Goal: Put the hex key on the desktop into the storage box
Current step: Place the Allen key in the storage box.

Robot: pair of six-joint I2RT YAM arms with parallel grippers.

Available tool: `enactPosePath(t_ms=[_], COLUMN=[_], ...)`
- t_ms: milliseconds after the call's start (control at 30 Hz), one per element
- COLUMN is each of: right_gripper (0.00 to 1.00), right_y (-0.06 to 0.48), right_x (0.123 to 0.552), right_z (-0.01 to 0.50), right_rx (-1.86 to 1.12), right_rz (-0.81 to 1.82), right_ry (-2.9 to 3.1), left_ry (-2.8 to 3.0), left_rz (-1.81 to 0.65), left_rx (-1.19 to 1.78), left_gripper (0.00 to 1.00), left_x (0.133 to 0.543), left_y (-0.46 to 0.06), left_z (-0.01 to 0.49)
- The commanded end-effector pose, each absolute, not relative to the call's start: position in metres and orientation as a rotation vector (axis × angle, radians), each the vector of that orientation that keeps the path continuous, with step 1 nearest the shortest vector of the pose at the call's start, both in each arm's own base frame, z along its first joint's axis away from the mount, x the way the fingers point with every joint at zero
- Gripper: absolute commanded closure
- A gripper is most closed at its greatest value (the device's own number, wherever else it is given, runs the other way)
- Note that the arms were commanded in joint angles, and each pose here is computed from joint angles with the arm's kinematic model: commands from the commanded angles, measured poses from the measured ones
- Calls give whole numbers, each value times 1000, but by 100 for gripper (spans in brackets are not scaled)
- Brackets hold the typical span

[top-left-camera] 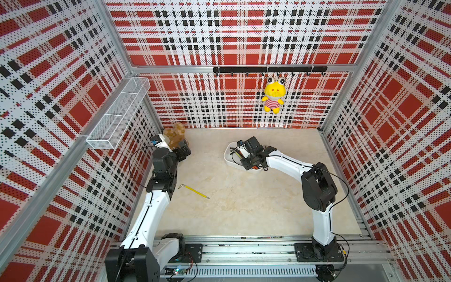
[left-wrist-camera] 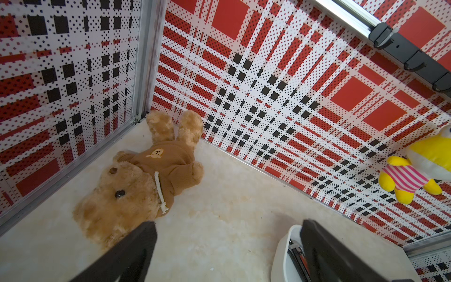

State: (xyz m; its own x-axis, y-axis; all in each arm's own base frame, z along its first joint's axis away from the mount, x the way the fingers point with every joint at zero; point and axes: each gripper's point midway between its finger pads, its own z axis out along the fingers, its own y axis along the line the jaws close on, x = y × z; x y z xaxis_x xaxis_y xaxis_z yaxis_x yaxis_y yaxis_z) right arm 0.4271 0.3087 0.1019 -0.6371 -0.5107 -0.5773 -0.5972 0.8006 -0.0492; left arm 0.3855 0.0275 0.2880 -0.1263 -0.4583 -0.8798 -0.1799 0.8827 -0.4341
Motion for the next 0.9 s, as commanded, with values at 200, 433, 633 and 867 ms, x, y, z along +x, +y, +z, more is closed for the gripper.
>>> enactPosePath(t_ms=[200,433,633,867], right_gripper=[100,100,100,100], right_y=[316,318,318,318], right_x=[441,453,457,458], right_z=[88,80,75,61], right_rx=[-830,-858,-870,-865], right_rz=[183,172,165,162], right_ry=[2403,2419,2424,2446], left_ry=[1676,1673,1675,1671], left_rz=[-254,-254,-254,-256], left_rx=[-490,-492,-493,-492], left_gripper=[1,1,1,1], left_x=[384,385,385,385], left_y=[30,32,33,34], left_z=[294,296,295,296])
